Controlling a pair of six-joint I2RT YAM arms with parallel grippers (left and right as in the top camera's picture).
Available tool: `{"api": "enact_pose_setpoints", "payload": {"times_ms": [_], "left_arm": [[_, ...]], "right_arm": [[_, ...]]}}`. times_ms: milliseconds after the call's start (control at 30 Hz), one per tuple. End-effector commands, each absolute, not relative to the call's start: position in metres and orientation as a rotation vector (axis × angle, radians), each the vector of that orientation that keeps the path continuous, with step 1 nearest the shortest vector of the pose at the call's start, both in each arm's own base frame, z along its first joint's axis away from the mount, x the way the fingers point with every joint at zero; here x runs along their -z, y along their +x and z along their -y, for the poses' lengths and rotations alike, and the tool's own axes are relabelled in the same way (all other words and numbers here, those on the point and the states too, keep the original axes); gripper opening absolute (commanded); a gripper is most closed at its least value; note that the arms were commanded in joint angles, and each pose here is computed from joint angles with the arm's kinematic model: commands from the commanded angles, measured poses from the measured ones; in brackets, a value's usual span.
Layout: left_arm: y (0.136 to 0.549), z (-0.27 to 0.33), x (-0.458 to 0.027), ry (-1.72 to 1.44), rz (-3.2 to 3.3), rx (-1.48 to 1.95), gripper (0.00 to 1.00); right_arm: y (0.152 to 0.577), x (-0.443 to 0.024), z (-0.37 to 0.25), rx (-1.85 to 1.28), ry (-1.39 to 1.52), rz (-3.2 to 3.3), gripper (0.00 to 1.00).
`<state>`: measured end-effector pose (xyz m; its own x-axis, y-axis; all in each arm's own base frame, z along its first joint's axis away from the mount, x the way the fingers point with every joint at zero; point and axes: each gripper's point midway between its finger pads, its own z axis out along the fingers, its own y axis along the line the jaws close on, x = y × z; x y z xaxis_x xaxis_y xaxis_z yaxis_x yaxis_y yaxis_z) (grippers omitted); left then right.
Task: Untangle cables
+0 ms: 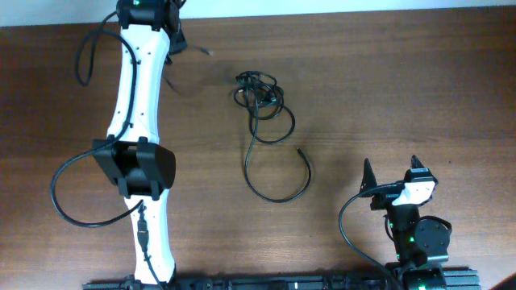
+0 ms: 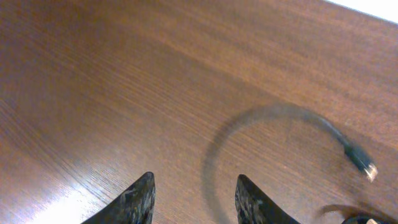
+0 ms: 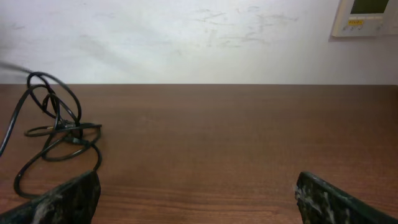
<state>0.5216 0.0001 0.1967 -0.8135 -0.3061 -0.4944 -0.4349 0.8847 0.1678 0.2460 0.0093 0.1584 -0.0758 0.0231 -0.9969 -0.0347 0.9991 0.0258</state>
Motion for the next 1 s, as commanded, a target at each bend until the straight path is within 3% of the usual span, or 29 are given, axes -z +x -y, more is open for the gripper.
{"api": "enact_pose_setpoints", "payload": {"times_ms": [0, 100, 267, 567, 733, 867, 967], "left_arm": [[0.517, 0.04, -0.172, -0.381, -2.751, -0.097, 0.49], [0.514, 0.066, -0.17, -0.337, -2.797, 0.106, 0.49], [0.48, 0.134, -0.178, -0.08, -2.907, 0.667, 0.6], [0.426, 0.172, -0.17, 0.819, -2.888, 0.6, 0.66], [0.412, 0.21, -0.151, 1.115, -2.82, 0.503, 0.82], [0.403, 0.213, -0.122, 1.186, -2.876, 0.401, 0.82], [0.4, 0.213, -0.108, 1.193, -2.897, 0.405, 0.68]], "right_arm": [[0.246, -0.155, -0.009, -0.047, -0.003, -1.652, 0.98], [0.246, -0.155, -0.009, -0.047, -0.003, -1.652, 0.97], [0.246, -0.155, -0.009, -0.047, -0.003, -1.652, 0.97], [0.246, -0.155, -0.009, -0.047, -0.003, -1.652, 0.98], [0.246, -0.155, -0.009, -0.047, -0.003, -1.652, 0.98], [0.246, -0.155, -0.009, -0.047, -0.003, -1.652, 0.98], [0.246, -0.155, -0.009, -0.047, -0.003, -1.652, 0.98]]}}
